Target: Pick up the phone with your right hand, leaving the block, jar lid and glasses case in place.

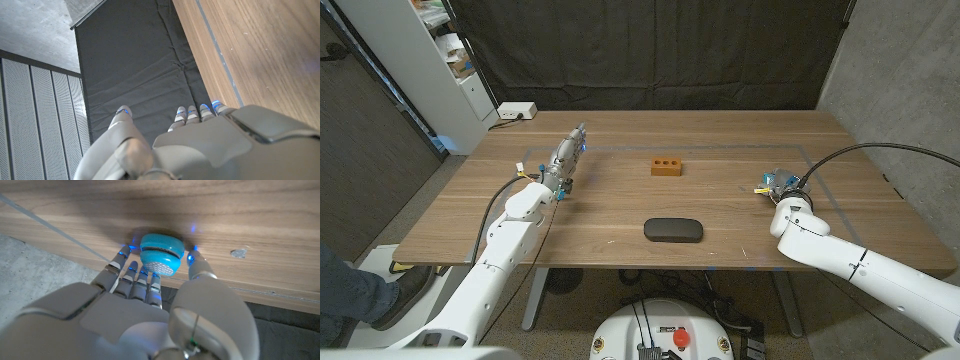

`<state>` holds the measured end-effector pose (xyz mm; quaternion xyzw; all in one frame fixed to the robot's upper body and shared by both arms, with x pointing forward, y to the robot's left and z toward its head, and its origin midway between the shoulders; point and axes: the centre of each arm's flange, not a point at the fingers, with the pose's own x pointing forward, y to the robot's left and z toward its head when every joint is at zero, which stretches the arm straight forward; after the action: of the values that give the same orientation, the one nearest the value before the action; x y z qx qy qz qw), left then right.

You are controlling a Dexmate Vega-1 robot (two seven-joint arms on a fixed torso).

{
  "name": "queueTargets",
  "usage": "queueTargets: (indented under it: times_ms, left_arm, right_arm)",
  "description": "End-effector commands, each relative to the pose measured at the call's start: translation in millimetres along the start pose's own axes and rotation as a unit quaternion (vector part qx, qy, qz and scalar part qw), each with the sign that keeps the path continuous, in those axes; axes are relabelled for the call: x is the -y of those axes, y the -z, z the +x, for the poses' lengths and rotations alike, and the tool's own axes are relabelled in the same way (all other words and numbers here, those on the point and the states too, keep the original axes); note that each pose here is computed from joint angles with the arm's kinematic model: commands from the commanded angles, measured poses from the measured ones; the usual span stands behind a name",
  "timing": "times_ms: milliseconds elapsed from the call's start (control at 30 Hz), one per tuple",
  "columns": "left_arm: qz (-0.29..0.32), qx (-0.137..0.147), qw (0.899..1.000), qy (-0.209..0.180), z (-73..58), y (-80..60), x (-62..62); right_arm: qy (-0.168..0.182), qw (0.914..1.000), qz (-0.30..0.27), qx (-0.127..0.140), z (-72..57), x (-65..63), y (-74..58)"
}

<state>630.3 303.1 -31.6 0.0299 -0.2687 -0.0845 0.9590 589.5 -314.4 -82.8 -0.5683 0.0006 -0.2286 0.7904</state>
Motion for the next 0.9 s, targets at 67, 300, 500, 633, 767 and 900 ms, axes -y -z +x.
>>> queueTargets:
  times_ms: [67, 300, 500, 633, 767, 900]
  left_arm:
    - [0.001, -0.003, 1.0, -0.005, -3.8, 3.1, -5.7]
    - [-0.002, -0.009, 1.0, -0.005, -3.5, 6.7, -5.5]
    - [-0.002, -0.005, 1.0, -0.004, -1.5, 4.9, -3.7]
    - [-0.002, -0.006, 1.0, -0.003, -0.3, 5.5, -2.3]
    - [-0.002, -0.007, 1.0, -0.002, 1.2, 6.1, -1.8]
    - [-0.002, -0.008, 1.0, -0.002, 2.3, 7.3, -1.1]
  right_arm:
    - [0.015, 0.9999, -0.001, -0.001, 2.4, -1.9, -5.6]
    - [0.026, 0.9996, -0.005, 0.0, 2.0, -1.5, -6.9]
    - [0.034, 0.9994, -0.002, 0.003, 1.9, 0.3, -5.7]
    - [0.042, 0.9991, -0.001, 0.005, 2.0, 0.9, -5.6]
    - [0.048, 0.9988, -0.002, 0.006, 2.6, -0.2, -5.1]
    - [0.051, 0.9987, 0.004, 0.005, 3.1, -1.2, -3.8]
